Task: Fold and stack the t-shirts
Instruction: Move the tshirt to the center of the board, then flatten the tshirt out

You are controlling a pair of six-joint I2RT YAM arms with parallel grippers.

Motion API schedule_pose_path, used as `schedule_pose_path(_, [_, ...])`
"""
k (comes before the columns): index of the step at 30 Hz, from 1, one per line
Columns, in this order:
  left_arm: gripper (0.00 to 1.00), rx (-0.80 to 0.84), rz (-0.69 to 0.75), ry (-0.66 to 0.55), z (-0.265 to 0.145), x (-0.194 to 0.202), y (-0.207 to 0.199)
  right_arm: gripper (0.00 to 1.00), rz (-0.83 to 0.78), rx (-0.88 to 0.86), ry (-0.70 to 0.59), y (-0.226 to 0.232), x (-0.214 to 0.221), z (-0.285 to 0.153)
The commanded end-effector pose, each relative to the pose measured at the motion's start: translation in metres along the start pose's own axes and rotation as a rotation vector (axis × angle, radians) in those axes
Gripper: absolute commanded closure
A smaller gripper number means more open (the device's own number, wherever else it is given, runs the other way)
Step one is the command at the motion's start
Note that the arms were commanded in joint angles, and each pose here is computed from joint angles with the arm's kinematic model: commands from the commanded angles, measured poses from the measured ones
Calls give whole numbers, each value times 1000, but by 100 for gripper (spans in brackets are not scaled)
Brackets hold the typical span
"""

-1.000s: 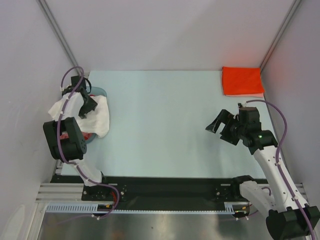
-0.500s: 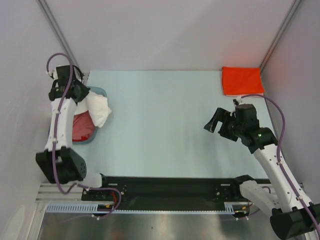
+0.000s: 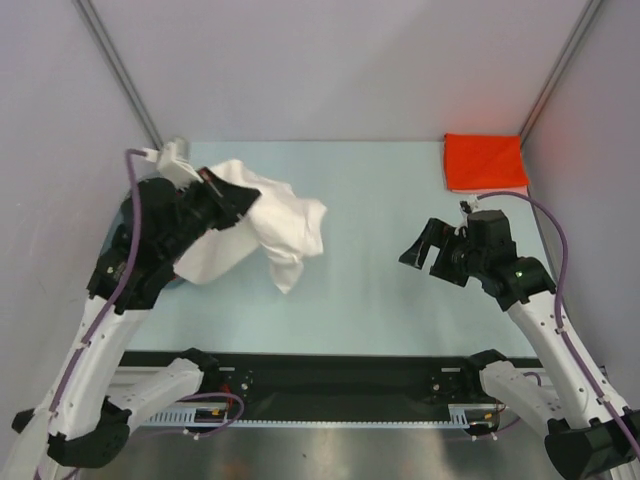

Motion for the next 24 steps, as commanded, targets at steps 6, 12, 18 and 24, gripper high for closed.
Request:
schedule_pose_path(6, [32,240,128,473,14,142,-67,0,87,-14,123,-2,24,-3])
schedule_pose_path(12, [28,160,331,561,12,171,-35,10,82,-99,266,5,51,21])
schedule_pose_path(18, [39,92,323,673,21,198,30,49,62,-154,428,22,88,62])
schedule_pose_path(24, [28,-51,303,771,31,234,88,45,63,77,446,-13,108,101])
Point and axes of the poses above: each gripper's point midway between its finger pads, its own z axis out along the fingers, its own y axis along the line the jaws close on, x = y × z, the point moved 4 cm from there along -z, back along the fingers, and after that the axes turned 15 degrees about z, right-handed, at the moved point
